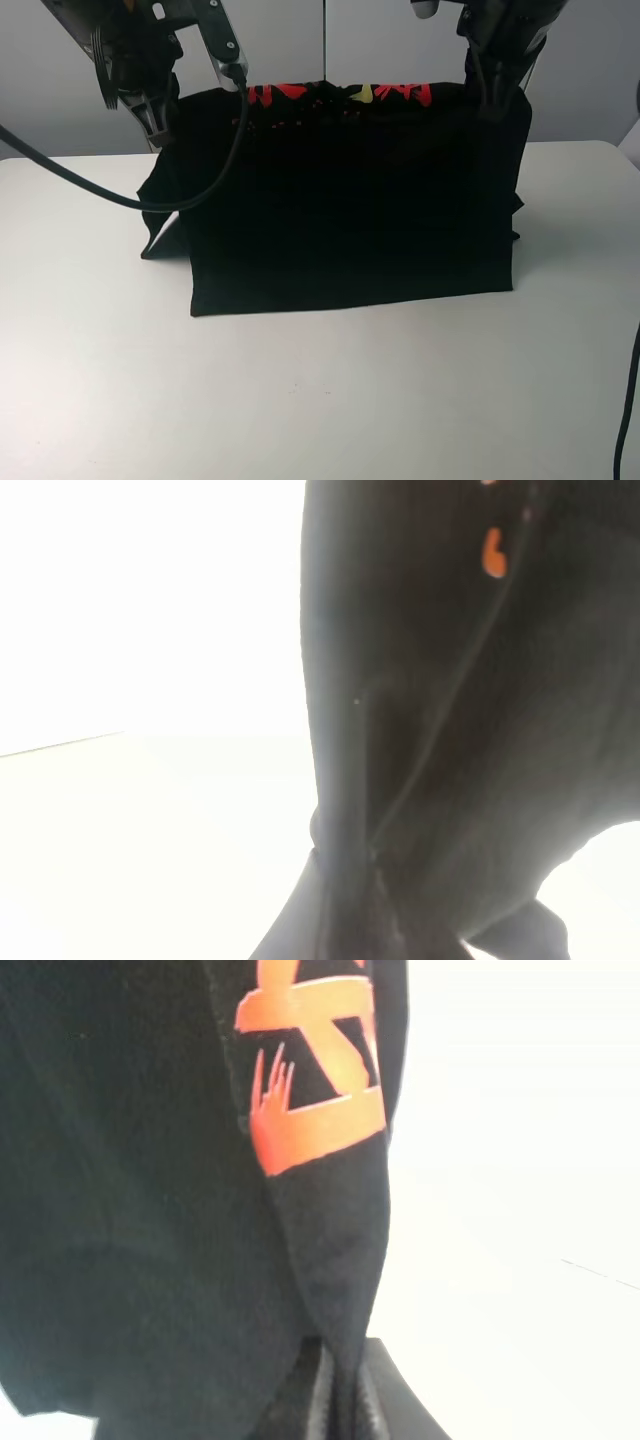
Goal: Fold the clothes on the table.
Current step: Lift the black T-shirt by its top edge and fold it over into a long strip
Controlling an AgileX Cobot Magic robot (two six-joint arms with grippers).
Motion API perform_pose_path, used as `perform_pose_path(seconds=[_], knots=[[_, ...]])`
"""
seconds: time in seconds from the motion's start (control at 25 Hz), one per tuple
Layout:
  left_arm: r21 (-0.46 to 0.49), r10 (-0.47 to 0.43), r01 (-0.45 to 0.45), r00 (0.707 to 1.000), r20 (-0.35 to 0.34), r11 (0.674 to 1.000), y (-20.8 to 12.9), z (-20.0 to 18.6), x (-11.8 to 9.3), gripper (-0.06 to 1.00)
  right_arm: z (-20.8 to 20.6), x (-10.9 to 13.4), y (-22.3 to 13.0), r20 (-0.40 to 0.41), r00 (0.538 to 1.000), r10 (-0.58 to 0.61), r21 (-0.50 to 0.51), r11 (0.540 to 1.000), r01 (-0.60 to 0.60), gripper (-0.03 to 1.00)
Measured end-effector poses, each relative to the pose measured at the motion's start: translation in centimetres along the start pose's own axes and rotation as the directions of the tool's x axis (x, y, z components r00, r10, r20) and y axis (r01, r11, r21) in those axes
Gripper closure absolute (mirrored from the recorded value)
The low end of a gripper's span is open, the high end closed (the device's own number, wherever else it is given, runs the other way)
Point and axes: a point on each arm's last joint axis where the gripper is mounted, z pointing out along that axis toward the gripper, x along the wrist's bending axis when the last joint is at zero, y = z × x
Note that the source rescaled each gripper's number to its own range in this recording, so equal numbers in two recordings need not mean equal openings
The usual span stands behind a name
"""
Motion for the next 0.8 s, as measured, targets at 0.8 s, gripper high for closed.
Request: perform_pose_path(seconds=[0.8], knots=[[-0.08, -0.022, 0.016, 0.997, -0.068, 0.997, 0.0, -3.9, 1.1, 0.94, -4.1, 0.6, -1.0, -0.004, 0.996, 0.087, -0.051, 0.995, -0.087, 0.97]])
